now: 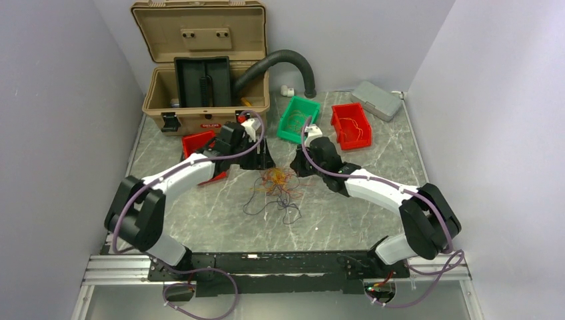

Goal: Untangle the cables
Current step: Untie the cable.

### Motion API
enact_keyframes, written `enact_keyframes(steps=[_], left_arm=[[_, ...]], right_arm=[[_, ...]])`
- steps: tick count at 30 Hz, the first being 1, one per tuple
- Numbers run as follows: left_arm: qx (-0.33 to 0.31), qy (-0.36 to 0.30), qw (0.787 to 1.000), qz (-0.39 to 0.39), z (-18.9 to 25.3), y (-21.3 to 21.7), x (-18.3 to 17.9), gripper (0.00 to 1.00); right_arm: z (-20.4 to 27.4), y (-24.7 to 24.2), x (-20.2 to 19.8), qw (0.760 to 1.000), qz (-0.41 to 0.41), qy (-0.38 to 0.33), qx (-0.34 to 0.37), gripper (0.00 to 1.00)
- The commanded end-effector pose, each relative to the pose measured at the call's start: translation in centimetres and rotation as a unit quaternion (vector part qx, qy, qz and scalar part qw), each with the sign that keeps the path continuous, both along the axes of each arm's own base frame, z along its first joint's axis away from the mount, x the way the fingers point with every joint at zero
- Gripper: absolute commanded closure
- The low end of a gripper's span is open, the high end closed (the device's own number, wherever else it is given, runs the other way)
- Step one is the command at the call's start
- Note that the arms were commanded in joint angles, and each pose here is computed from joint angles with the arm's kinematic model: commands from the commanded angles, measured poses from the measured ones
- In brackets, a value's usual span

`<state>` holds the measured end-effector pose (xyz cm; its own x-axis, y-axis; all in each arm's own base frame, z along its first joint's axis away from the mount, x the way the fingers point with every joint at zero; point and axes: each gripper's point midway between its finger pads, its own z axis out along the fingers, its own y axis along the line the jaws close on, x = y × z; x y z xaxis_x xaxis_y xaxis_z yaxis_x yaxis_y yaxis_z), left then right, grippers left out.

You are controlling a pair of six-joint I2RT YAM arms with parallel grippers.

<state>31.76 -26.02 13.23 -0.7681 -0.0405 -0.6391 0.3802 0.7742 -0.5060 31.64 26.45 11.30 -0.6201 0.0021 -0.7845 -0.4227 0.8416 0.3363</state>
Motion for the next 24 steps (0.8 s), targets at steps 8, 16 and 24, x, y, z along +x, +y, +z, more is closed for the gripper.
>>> enact_keyframes(steps=[8, 16, 24], left_arm=[[-0.042, 0.141, 0.989, -0.004, -3.4, -3.0, 0.1, 0.43], [-0.086, 0.151, 0.983, -0.058, -4.1, -4.7, 0.6, 1.00], [-0.124, 0.039, 0.986, 0.106, -0.1, 7.2, 2.3, 1.00]], right_arm=[[2.2, 1.9, -0.7, 0.998, 0.023, -0.043, 0.035, 1.00], [2.5, -0.3, -0.4, 0.998, -0.032, -0.046, 0.016, 1.00], [3.2, -18.5, 0.5, 0.919, -0.392, -0.028, -0.019, 1.00]])
